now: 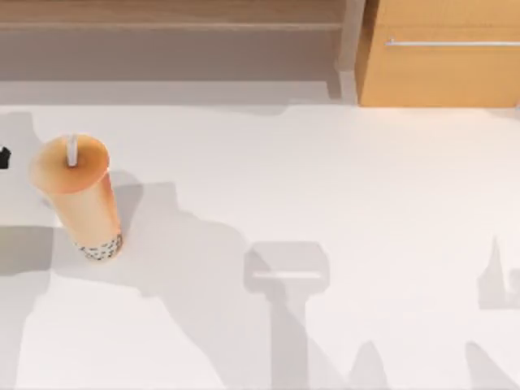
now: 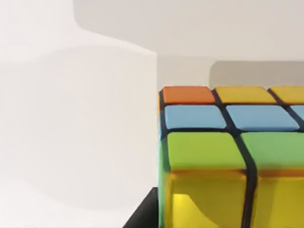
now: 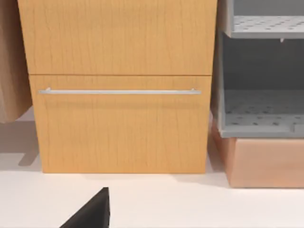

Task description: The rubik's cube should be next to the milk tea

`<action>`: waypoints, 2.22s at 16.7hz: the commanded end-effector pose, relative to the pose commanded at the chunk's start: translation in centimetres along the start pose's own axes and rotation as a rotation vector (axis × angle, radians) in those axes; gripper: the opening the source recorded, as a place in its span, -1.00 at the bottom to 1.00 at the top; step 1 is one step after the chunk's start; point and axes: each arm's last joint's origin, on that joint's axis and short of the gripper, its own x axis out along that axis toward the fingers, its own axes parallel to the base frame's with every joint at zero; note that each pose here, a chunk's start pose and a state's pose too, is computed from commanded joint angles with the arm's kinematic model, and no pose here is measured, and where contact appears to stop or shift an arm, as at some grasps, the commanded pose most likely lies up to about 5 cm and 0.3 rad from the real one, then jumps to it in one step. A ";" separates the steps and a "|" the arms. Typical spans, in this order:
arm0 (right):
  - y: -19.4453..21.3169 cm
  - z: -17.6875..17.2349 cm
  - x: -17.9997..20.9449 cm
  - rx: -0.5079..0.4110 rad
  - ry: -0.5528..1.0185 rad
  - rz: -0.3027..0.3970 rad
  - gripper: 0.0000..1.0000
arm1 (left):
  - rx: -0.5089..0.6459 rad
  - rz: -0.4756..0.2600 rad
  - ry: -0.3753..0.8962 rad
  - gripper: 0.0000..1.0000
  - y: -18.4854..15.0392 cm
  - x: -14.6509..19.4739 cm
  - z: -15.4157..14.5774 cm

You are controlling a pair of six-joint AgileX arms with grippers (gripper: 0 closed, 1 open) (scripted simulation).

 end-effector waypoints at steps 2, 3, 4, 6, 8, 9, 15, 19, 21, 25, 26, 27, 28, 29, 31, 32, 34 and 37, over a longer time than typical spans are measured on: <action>0.0 0.0 0.0 0.000 0.000 0.000 1.00 | 0.000 0.000 0.000 -1.00 0.0 0.0 0.0; 0.0 0.0 0.0 0.000 0.000 0.000 1.00 | 0.000 0.000 0.000 -1.00 0.0 0.0 0.0; 0.0 0.0 0.0 0.000 0.000 0.000 1.00 | 0.001 0.002 -0.005 -1.00 0.0 -0.1 0.0; 0.0 0.0 0.0 0.000 0.000 0.000 1.00 | -0.007 0.007 -0.012 -1.00 0.1 -0.1 0.0; 0.0 0.0 0.0 0.000 0.000 0.000 1.00 | -0.036 0.025 -0.039 -1.00 0.5 -0.2 0.2; 0.0 0.0 0.0 0.000 0.000 0.000 1.00 | -0.054 0.036 -0.058 -1.00 0.7 -0.3 0.4; 0.0 0.0 0.0 0.000 0.000 0.000 1.00 | -0.147 0.093 -0.182 -1.00 1.8 -1.1 1.1; 0.0 0.0 0.0 0.000 0.000 0.000 1.00 | -0.134 0.092 -0.193 -1.00 1.5 -1.1 1.1; 0.0 0.0 0.0 0.000 0.000 0.000 1.00 | -0.101 0.075 -0.173 -1.00 1.1 -1.0 1.0; 0.0 0.0 0.0 0.000 0.000 0.000 1.00 | -0.033 0.031 -0.106 -1.00 0.4 -0.2 0.6; 0.0 0.0 0.0 0.000 0.000 0.000 1.00 | -0.021 0.022 -0.085 -1.00 0.3 0.1 0.5; 0.0 0.0 0.0 0.000 0.000 0.000 1.00 | -0.012 0.015 -0.063 -1.00 0.2 0.5 0.3; 0.0 0.0 0.0 0.000 0.000 0.000 1.00 | -0.005 0.008 -0.037 -1.00 0.1 1.1 0.2; 0.0 0.0 0.0 0.000 0.000 0.000 1.00 | -0.001 0.002 -0.012 -1.00 0.0 1.7 0.1; 0.0 0.0 0.0 0.000 0.000 0.000 1.00 | 0.000 0.000 0.000 -1.00 0.0 2.0 0.0; 0.0 0.0 0.0 0.000 0.000 0.000 1.00 | 0.000 0.000 0.000 -1.00 0.0 2.0 0.0; 0.0 0.0 0.0 0.000 0.000 0.000 1.00 | 0.000 0.000 0.000 -1.00 0.0 2.0 0.0; 0.0 0.0 0.0 0.000 0.000 0.000 1.00 | 0.000 0.000 0.000 -0.55 0.0 2.0 0.0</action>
